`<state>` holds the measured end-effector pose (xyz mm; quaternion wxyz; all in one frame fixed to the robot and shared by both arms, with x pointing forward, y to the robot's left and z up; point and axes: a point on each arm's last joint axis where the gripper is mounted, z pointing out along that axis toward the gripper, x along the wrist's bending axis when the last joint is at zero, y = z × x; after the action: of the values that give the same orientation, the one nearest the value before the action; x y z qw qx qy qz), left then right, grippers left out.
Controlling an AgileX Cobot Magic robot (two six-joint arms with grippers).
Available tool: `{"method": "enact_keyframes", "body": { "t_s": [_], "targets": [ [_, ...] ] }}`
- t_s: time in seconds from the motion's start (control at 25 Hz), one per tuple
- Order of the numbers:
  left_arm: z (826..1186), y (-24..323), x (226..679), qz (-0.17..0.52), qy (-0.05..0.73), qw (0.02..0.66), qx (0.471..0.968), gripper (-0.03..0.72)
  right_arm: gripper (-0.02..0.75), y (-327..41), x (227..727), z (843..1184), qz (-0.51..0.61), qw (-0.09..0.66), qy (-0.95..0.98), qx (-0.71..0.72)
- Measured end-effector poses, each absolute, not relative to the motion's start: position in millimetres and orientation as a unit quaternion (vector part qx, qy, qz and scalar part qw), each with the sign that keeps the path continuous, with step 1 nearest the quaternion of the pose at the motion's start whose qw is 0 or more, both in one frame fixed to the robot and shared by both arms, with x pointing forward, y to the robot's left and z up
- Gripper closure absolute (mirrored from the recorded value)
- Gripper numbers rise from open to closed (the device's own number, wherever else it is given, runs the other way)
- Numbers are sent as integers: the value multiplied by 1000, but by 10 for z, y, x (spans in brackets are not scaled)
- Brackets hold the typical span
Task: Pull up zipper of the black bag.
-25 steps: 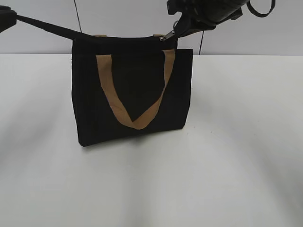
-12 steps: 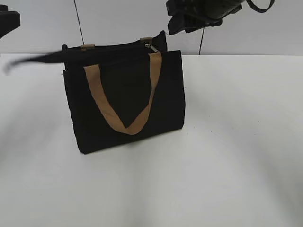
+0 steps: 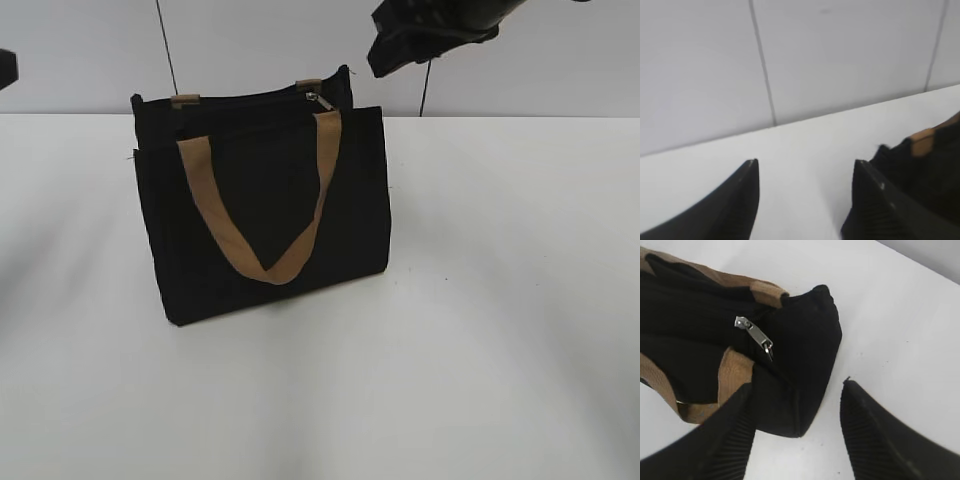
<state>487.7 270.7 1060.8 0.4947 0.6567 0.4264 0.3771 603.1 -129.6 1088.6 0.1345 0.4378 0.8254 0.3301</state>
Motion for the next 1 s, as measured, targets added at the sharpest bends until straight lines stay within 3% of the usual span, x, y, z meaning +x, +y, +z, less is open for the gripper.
{"method": "enact_keyframes", "body": {
  "t_s": [0.48,0.6,0.84,1.0],
  "targets": [
    [10310,3110,4793,358,664,310,579,250,329,-1393,5861,10939,268,118,860,418],
    [10275,3064,4765,346,678,292,579,266,329,-1404,5847,10927,258,114,864,417],
    [10224,2728,4748,318,646,297,627,272,329,-1462,5813,10894,229,94,862,442],
    [10080,2685,4724,290,663,245,646,272,329,-1588,5806,10867,198,79,851,481]
  ]
}}
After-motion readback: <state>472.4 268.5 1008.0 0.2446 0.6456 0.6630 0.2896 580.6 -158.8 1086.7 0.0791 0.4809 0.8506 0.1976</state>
